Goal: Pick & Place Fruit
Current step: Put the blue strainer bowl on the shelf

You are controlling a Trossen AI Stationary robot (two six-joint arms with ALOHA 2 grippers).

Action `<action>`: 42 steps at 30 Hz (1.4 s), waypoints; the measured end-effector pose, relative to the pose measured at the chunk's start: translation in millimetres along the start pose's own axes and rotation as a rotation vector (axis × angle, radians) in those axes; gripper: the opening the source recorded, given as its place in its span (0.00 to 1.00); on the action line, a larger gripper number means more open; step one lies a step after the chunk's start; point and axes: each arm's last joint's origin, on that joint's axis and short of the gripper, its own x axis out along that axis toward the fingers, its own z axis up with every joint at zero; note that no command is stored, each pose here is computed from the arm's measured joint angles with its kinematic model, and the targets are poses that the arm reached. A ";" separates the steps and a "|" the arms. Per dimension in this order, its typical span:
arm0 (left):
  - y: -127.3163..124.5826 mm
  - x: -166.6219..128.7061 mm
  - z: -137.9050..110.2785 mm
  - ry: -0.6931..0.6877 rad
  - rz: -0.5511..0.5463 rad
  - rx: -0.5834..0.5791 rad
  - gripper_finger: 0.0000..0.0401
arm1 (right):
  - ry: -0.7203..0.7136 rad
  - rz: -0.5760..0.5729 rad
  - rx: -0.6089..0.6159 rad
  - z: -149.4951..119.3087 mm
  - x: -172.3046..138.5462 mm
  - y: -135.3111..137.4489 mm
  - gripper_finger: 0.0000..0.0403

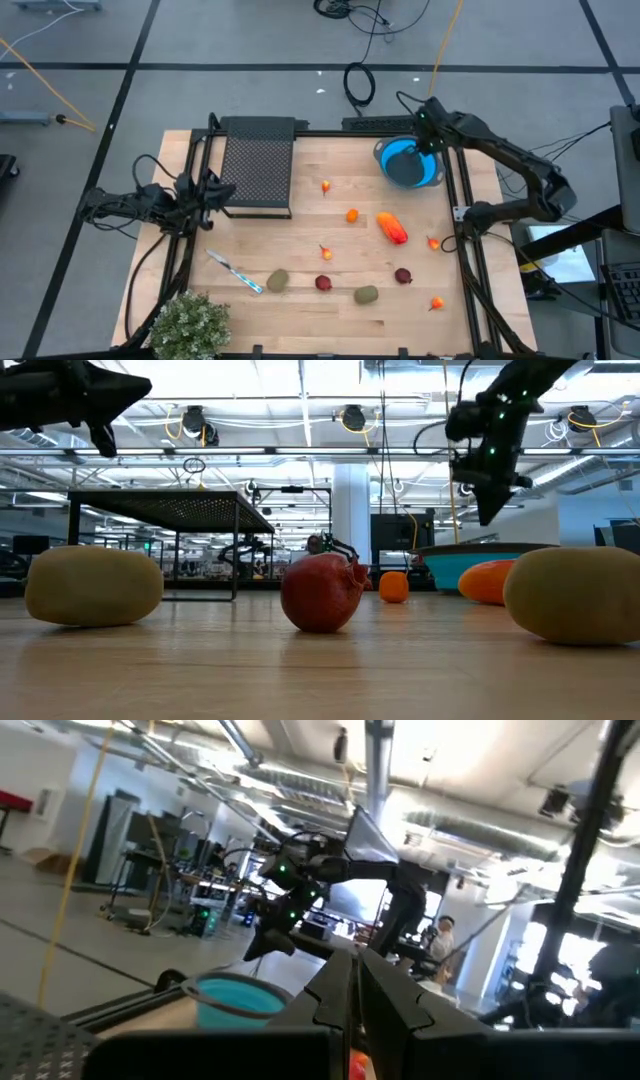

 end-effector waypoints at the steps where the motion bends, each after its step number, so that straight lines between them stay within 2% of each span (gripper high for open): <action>1: 0.1 0.0 0.1 -0.001 0.006 -0.010 0.05 | 0.015 -0.006 0.008 0.9 4.1 -2.3 0.02; 10: 0.3 0.0 0.0 -0.002 0.009 -0.016 0.05 | 0.053 -0.035 -0.044 4.4 18.0 -16.1 0.18; 19: 0.3 0.0 0.0 -0.001 0.009 -0.007 0.05 | 0.103 -0.056 0.044 5.0 31.3 -31.4 0.41; 25: 0.3 0.0 0.0 -0.001 0.009 -0.007 0.05 | 0.111 -0.064 0.074 10.8 49.5 -37.8 0.50; 29: 0.2 0.0 0.1 -0.002 0.009 -0.031 0.05 | 0.151 -0.062 0.070 11.4 62.9 -37.2 0.51; 34: 0.2 0.0 0.1 -0.002 0.009 -0.038 0.05 | 0.187 -0.058 0.066 11.6 75.6 -36.3 0.47; 42: 0.2 0.0 0.1 -0.002 0.008 -0.034 0.05 | 0.171 -0.060 0.086 14.2 81.0 -36.2 0.30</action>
